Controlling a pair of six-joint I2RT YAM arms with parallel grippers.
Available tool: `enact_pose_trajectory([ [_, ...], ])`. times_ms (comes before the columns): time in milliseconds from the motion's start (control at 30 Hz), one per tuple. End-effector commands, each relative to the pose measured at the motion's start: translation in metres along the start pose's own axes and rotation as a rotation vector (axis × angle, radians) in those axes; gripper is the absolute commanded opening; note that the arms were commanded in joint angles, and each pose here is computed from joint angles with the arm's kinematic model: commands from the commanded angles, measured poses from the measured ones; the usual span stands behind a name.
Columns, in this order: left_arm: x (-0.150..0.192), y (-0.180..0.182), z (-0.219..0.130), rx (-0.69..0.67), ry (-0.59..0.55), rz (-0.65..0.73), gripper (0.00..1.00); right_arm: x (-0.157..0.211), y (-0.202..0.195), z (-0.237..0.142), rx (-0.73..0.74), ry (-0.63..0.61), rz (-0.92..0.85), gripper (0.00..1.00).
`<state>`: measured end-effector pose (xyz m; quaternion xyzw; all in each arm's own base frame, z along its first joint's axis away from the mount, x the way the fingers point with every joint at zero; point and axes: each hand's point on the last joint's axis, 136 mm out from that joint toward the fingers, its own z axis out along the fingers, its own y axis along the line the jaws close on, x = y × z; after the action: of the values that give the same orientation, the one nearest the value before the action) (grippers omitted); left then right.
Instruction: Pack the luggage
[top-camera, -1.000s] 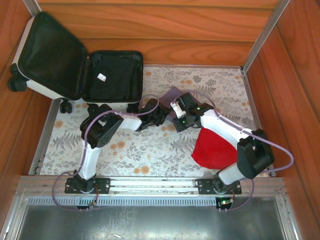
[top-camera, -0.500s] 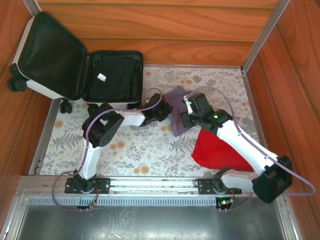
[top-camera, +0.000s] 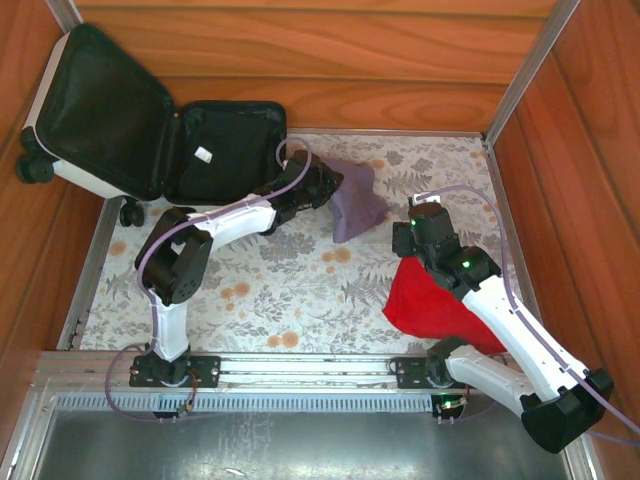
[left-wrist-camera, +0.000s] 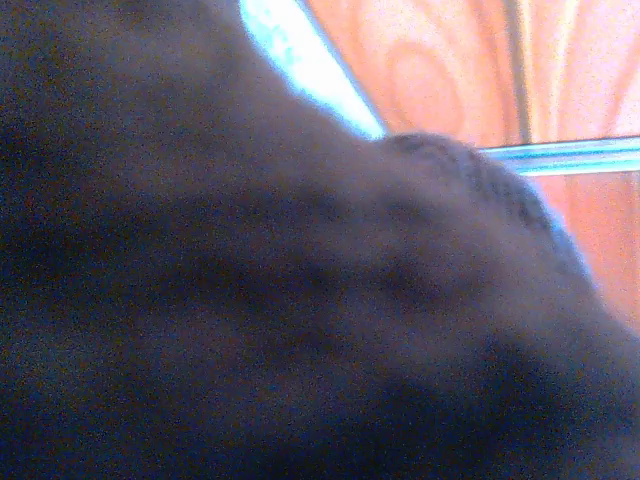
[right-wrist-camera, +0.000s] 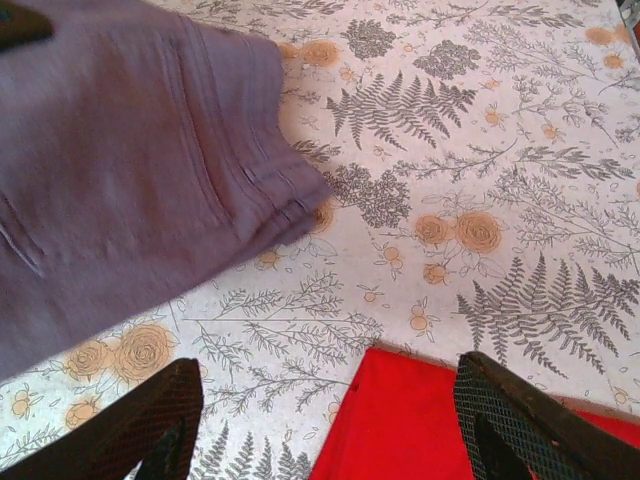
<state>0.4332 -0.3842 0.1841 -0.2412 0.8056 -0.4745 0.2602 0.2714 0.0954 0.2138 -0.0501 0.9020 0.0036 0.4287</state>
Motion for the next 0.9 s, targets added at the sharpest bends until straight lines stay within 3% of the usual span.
enact_pose_trajectory([
  [0, -0.025, -0.074, -0.032, 0.161, -0.061, 0.054, 0.0, 0.001, -0.005, 0.001, 0.028, 0.001, 0.038, 0.7],
  [167, -0.046, -0.102, -0.059, 0.186, -0.124, 0.119, 0.0, 0.004, -0.004, 0.003, 0.021, 0.015, 0.048, 0.7],
  [567, -0.137, -0.136, -0.126, 0.134, -0.316, 0.254, 0.0, 0.006, -0.002, 0.004, 0.012, 0.025, 0.048, 0.7],
  [867, -0.203, -0.137, -0.134, 0.07, -0.408, 0.311, 0.0, 0.012, 0.001, 0.011, 0.01, 0.054, 0.043, 0.71],
])
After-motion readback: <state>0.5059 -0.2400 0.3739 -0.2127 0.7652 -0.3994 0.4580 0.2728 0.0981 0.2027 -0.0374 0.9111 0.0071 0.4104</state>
